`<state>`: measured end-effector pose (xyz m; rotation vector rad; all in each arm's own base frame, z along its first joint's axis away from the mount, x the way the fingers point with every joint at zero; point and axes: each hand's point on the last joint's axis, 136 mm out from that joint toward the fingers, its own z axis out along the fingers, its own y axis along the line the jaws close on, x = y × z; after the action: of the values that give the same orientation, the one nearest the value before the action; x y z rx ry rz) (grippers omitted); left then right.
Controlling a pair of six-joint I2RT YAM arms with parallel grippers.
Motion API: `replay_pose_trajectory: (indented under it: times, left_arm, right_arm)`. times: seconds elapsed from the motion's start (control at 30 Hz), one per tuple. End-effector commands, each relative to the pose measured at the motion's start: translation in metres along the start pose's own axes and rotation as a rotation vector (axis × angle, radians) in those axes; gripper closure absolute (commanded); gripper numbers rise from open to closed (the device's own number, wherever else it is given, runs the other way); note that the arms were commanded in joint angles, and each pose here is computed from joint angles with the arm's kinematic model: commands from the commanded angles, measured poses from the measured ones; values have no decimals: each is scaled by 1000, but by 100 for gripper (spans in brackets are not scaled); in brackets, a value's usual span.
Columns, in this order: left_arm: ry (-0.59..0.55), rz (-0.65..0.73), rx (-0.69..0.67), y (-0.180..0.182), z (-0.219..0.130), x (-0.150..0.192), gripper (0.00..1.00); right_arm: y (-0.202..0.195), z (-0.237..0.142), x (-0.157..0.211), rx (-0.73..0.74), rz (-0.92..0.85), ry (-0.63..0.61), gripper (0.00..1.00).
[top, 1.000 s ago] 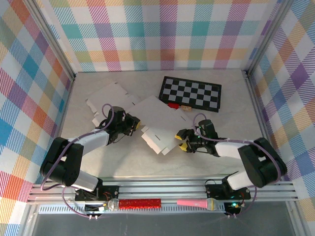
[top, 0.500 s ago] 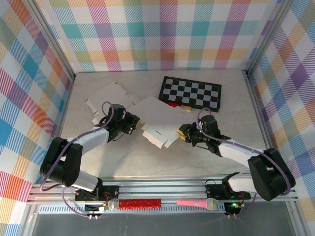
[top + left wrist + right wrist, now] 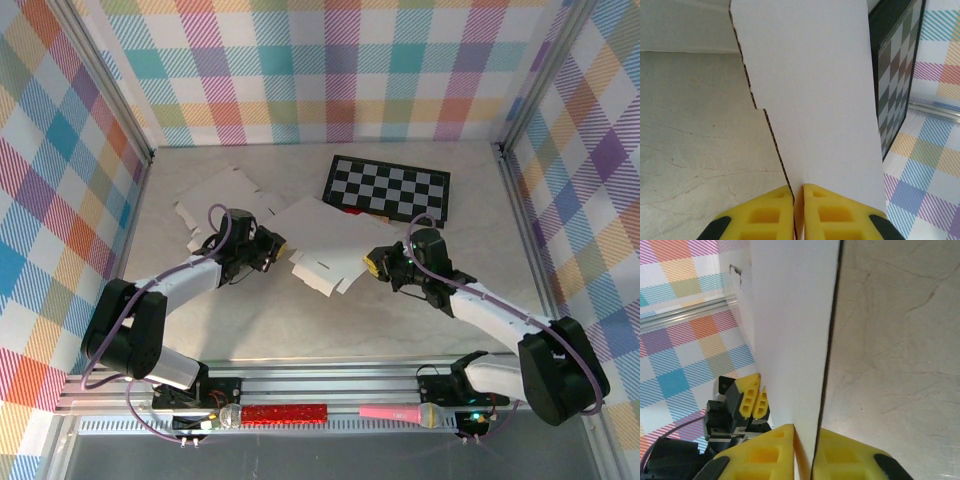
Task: Fold the paper box
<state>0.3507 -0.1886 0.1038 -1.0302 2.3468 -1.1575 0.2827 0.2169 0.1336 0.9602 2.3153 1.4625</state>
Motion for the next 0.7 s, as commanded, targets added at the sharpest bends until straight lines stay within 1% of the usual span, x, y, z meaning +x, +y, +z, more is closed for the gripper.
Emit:
replay_pose_trajectory:
  times: [0.0,0.03,0.07,0.1,0.2,0.33,0.4,0.53,0.6,0.67]
  left_arm:
    - [25,22,5,-8,0,2,85]
    - [24,25,3,-9,-1,2,80]
    - [21,32,-1,-11,-3,2,72]
    - [13,44,-4,-14,-6,1,62]
    - [-47,114,-36,-25,-27,-6,43]
    - [-131,212,-53,-41,-58,-15,25]
    - [-156,240,-43,-49,-68,-17,22]
    - [-190,269,-40,-59,-86,-19,21]
    - [-216,285,-35,-67,-97,-21,21]
    - [-236,304,-22,-78,-108,-23,21]
  right_arm:
    - [19,-3,-6,-23,-5,-23,90]
    - [23,-3,-7,-25,-10,-29,91]
    - [30,-5,-8,-31,-22,-34,100]
    - [38,-6,-8,-34,-35,-38,100]
    - [71,-12,-9,-65,-69,-45,100]
    - [116,-22,-13,-116,-102,-76,100]
    - [139,-27,-14,-140,-125,-89,100]
    - [171,-35,-14,-161,-136,-93,100]
    - [178,-46,-16,-119,-117,-127,100]
    - [174,-66,-19,-40,-89,-190,100]
